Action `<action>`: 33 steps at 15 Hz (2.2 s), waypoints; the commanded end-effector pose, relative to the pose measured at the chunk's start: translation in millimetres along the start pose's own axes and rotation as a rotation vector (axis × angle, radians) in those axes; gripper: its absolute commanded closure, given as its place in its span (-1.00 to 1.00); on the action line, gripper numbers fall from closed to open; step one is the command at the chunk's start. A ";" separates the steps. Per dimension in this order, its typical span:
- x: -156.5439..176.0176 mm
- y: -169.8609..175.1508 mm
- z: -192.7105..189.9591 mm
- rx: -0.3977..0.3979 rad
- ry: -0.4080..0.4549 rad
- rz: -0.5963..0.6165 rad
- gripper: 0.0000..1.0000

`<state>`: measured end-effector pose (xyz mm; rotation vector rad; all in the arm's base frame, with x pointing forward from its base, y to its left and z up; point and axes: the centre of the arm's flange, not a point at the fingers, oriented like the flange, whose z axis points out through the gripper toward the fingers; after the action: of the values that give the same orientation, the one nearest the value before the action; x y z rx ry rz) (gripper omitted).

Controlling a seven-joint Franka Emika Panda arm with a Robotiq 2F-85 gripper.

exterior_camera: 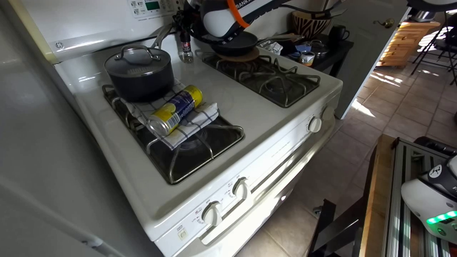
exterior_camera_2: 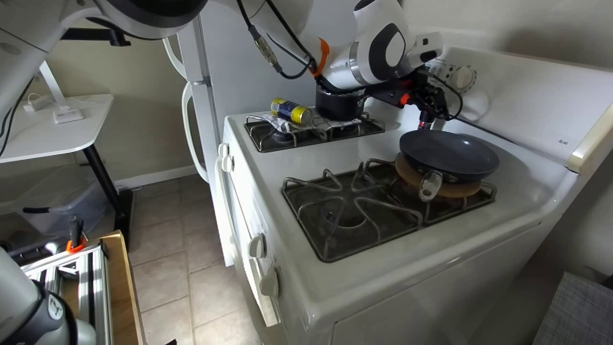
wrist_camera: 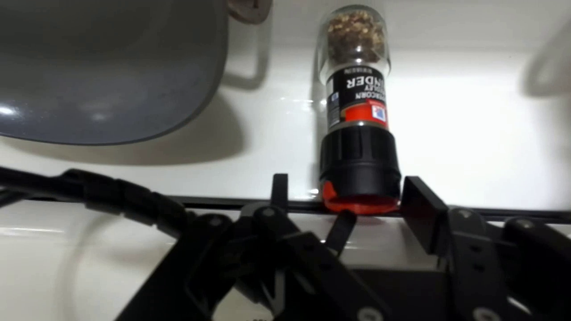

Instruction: Shift the spice bottle to the bottom-left corner of the stove

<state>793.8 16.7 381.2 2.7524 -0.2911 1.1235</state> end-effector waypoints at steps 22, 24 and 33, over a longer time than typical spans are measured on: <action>-26.9 -20.0 9.4 -0.071 -0.058 -0.068 0.21; -28.5 -17.3 1.8 -0.078 -0.065 -0.075 -0.13; -22.9 -9.9 3.1 -0.131 -0.015 -0.085 -1.00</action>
<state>788.5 27.0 374.1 2.6655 -0.2232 1.0300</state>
